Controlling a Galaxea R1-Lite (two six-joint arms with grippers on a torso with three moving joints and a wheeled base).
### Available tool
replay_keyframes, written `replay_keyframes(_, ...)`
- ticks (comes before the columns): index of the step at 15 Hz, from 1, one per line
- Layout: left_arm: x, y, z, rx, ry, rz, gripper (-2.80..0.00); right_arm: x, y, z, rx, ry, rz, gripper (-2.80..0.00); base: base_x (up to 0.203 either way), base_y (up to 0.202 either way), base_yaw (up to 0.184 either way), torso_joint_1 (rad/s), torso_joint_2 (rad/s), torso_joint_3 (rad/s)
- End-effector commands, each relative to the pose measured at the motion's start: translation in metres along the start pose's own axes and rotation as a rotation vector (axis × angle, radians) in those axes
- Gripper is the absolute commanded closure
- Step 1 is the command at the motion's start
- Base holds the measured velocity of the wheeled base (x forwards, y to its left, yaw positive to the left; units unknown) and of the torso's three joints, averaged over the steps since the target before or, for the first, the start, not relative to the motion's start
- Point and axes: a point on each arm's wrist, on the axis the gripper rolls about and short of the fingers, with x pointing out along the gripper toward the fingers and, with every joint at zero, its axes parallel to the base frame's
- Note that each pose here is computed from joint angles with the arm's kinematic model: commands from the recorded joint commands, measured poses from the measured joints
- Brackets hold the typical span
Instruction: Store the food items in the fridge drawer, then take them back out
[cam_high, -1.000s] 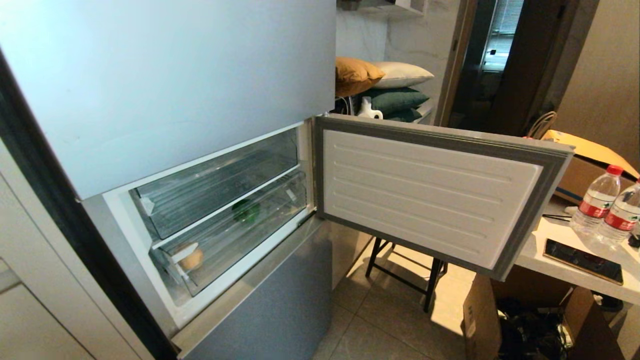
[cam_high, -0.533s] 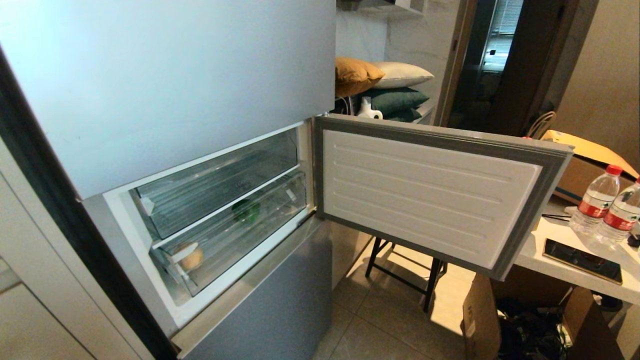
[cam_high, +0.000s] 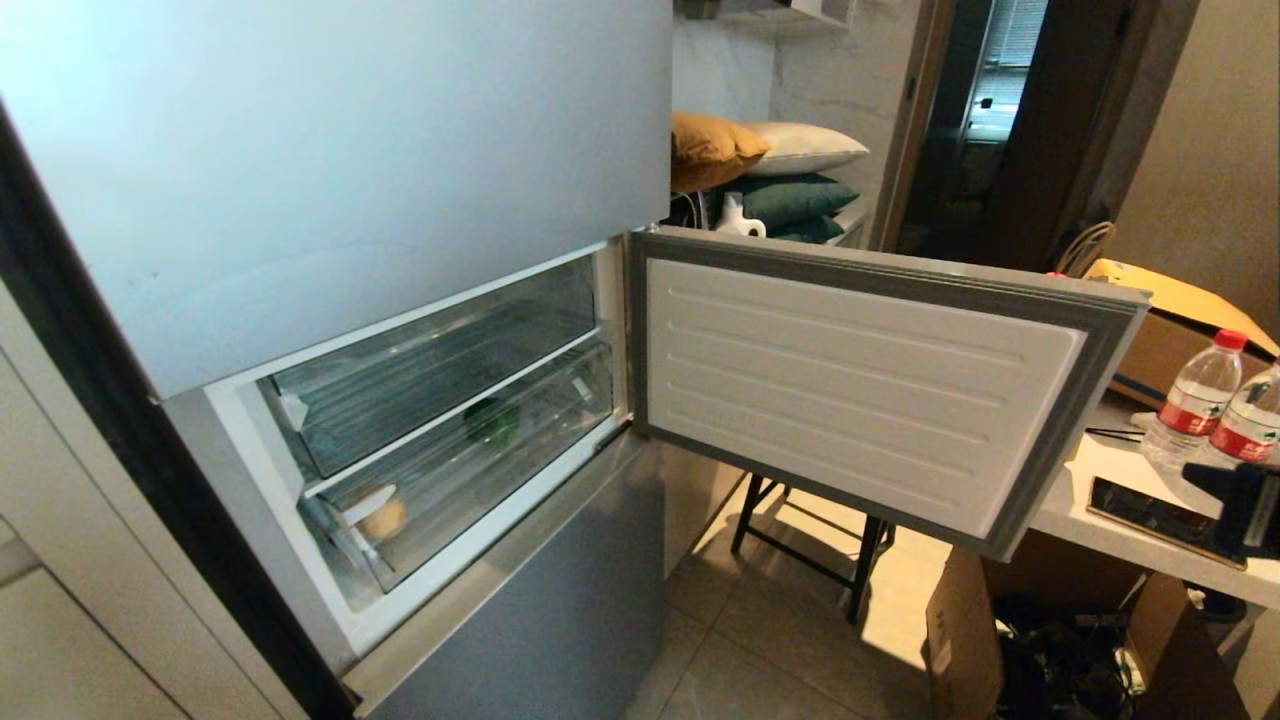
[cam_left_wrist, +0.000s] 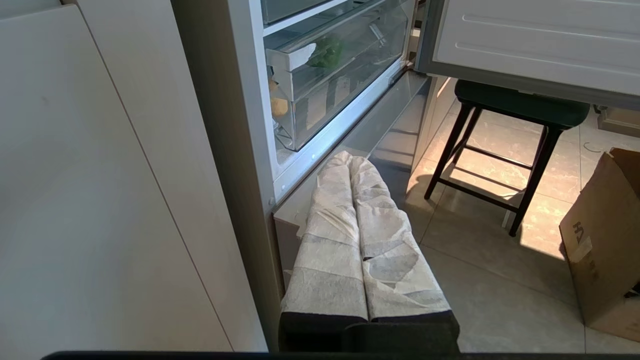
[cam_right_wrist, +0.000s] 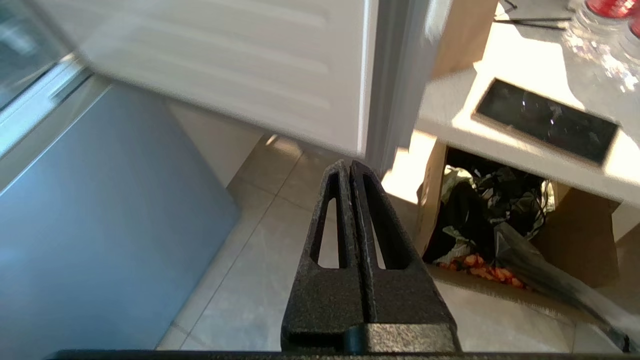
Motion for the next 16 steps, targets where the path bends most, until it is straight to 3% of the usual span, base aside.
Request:
replay_keyframes(1,0.0,0.0,-0.001,0.0,0.004,0.0,0.0,0.048,0.002,-0.004,-0.006,0.109,-0.026,0.0,0.0,0.0,0.0,0.0,0.0,0.0)
replay_keyframes(6,0.0,0.0,-0.001,0.0,0.003,0.0,0.0,0.085,-0.012,0.005,0.012,0.132,-0.1,0.0,0.0,0.0,0.0,0.0,0.0,0.0)
replay_keyframes(16,0.0,0.0,-0.001,0.001,0.004,0.0,0.0,0.108,-0.059,0.022,0.035,0.111,-0.259,0.0,0.0,0.0,0.0,0.0,0.0,0.0)
